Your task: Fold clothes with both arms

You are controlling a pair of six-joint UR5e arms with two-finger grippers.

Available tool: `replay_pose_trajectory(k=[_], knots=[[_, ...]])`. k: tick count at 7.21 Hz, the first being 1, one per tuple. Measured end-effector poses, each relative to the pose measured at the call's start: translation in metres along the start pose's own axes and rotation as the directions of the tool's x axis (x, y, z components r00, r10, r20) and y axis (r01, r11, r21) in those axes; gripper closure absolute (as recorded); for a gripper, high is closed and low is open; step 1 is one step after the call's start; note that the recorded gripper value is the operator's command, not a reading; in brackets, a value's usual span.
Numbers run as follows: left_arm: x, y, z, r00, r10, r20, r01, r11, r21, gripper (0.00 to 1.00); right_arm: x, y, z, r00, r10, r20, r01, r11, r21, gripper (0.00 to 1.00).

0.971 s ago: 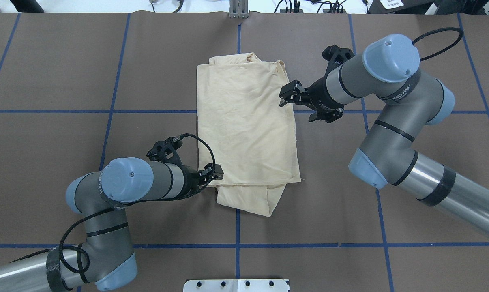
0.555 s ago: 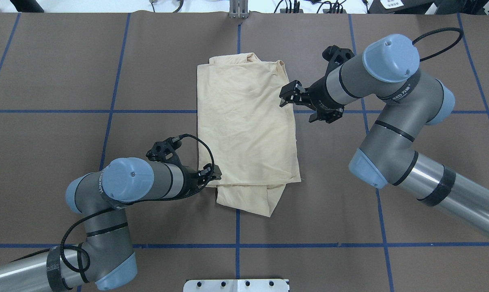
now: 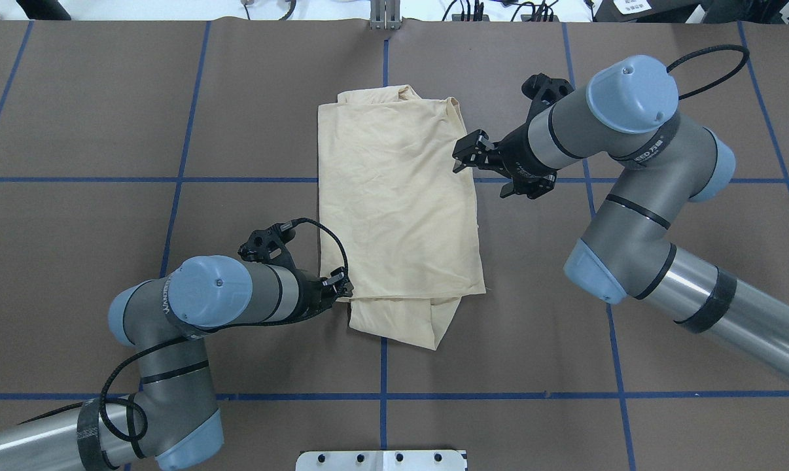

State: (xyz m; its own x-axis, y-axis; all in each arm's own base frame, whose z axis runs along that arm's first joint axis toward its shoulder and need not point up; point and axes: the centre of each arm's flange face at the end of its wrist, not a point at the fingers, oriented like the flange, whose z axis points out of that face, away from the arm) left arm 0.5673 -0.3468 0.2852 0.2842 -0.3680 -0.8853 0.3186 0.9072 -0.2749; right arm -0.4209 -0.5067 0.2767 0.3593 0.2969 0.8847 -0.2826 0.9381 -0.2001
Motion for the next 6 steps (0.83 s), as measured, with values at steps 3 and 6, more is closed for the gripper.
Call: replay_pose_trajectory(k=[3, 6], knots=[[0.002, 0.001, -0.002, 1.0, 0.003, -0.004, -0.003, 1.0, -0.001, 1.0, 0.001, 0.003, 0.003, 0.999, 0.031, -0.003, -0.031, 1.0, 0.001, 0.01], [0.003, 0.001, -0.005, 1.0, 0.009, -0.009, -0.009, 1.0, -0.002, 1.0, -0.011, 0.06, 0.033, 0.98, 0.198, -0.021, -0.196, 0.978, 0.071, 0.0]])
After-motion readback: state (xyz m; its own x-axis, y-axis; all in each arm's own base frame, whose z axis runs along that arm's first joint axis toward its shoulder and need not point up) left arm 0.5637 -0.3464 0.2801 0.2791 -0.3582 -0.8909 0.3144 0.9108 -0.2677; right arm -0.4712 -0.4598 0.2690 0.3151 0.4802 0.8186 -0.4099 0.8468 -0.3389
